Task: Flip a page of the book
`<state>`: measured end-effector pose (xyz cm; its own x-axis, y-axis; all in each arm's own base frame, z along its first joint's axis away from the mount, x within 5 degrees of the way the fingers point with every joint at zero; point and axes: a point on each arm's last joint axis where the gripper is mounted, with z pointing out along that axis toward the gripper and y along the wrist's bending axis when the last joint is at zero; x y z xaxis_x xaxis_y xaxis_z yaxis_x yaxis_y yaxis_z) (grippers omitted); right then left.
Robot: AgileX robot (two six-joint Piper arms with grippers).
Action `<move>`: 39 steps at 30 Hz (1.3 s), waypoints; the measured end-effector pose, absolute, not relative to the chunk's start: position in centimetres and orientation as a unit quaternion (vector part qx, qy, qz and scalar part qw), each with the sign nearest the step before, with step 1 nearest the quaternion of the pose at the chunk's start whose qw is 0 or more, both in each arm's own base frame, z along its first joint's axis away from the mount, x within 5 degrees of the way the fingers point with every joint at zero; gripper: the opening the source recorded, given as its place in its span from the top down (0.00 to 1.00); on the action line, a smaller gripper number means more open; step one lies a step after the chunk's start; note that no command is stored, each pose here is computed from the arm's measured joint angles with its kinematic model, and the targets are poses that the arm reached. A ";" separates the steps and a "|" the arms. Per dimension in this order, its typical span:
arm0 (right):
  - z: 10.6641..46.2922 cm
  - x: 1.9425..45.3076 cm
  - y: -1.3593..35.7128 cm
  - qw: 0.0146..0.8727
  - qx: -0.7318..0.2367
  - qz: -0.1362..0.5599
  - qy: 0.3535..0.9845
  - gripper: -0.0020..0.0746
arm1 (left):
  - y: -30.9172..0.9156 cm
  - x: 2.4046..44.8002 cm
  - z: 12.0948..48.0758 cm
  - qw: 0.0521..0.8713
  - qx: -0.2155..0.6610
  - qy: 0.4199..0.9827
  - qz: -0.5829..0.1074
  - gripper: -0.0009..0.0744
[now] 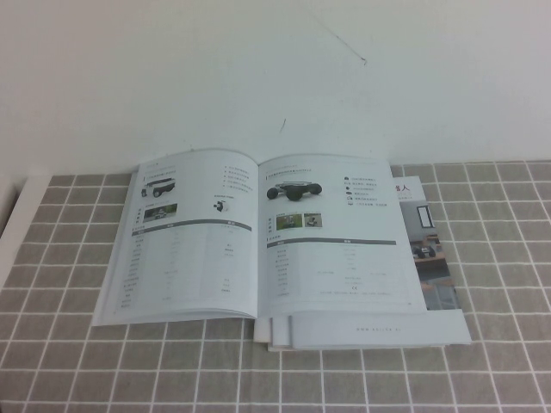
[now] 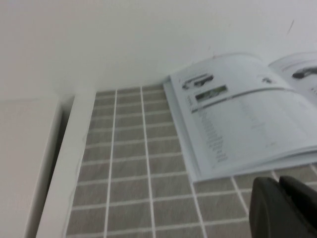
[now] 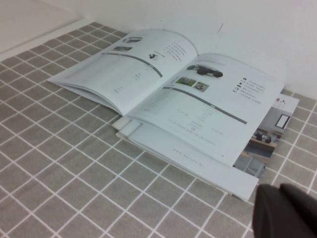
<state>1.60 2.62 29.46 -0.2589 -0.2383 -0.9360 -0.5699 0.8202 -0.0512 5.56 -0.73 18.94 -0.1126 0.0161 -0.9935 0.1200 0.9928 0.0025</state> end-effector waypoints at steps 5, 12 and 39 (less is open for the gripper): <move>29.5 1.6 2.6 0.551 -0.259 0.151 0.779 0.98 | -0.3 5.3 17.5 0.605 0.011 0.796 -0.017 0.99; 29.5 1.6 2.6 0.551 -0.259 0.151 0.779 0.98 | -0.2 5.3 17.6 0.605 0.010 0.796 -0.013 0.99; 28.6 2.0 2.3 0.578 -0.279 0.079 0.763 0.98 | -0.2 5.3 17.6 0.604 0.009 0.797 -0.013 0.99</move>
